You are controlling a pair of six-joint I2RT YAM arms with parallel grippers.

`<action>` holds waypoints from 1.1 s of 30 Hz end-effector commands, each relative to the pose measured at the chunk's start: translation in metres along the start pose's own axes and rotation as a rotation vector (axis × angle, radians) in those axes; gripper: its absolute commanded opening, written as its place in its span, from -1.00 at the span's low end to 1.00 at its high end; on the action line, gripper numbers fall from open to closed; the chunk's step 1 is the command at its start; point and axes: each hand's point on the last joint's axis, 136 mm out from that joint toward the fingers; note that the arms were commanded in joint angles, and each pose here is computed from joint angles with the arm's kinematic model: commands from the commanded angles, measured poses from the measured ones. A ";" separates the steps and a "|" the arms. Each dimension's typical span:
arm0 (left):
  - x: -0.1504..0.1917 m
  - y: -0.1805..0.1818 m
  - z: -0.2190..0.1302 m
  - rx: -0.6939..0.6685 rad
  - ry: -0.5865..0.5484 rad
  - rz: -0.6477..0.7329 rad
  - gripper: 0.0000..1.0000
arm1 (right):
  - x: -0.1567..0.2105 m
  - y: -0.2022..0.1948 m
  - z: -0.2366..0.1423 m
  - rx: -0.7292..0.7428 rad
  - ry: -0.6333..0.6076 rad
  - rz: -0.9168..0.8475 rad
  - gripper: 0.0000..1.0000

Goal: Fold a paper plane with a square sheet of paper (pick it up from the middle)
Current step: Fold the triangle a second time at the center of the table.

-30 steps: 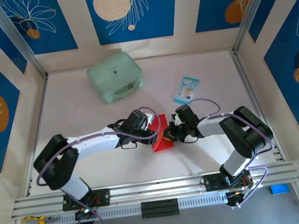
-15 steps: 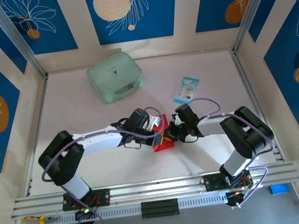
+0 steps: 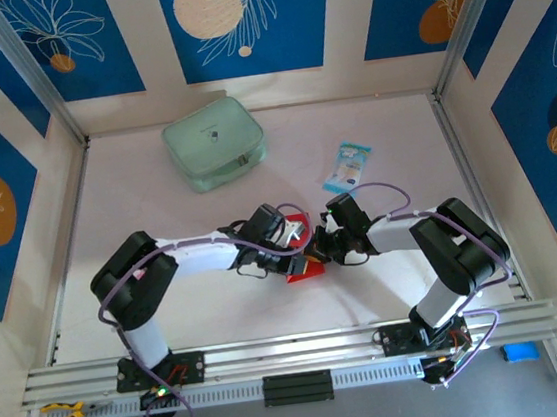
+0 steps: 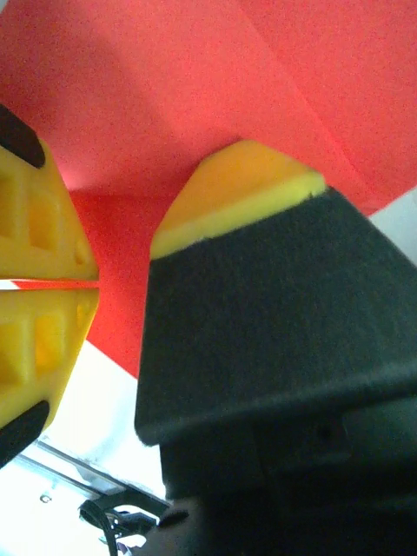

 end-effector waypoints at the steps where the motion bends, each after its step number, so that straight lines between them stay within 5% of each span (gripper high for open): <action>1: -0.001 0.002 0.003 -0.004 0.017 -0.026 -0.80 | 0.012 -0.025 -0.001 0.098 0.031 0.044 -0.98; 33: 0.042 0.027 -0.005 -0.018 0.066 -0.086 -0.77 | 0.013 -0.031 -0.002 0.122 0.036 0.051 -0.98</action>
Point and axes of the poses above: each hand's point on the last joint's axis, 136 mm out from that joint toward the fingers, its own z axis out along the fingers, its own y axis along the line the jaws close on, x = y × z, and after that the axes turned 11 degrees about -z, right-handed
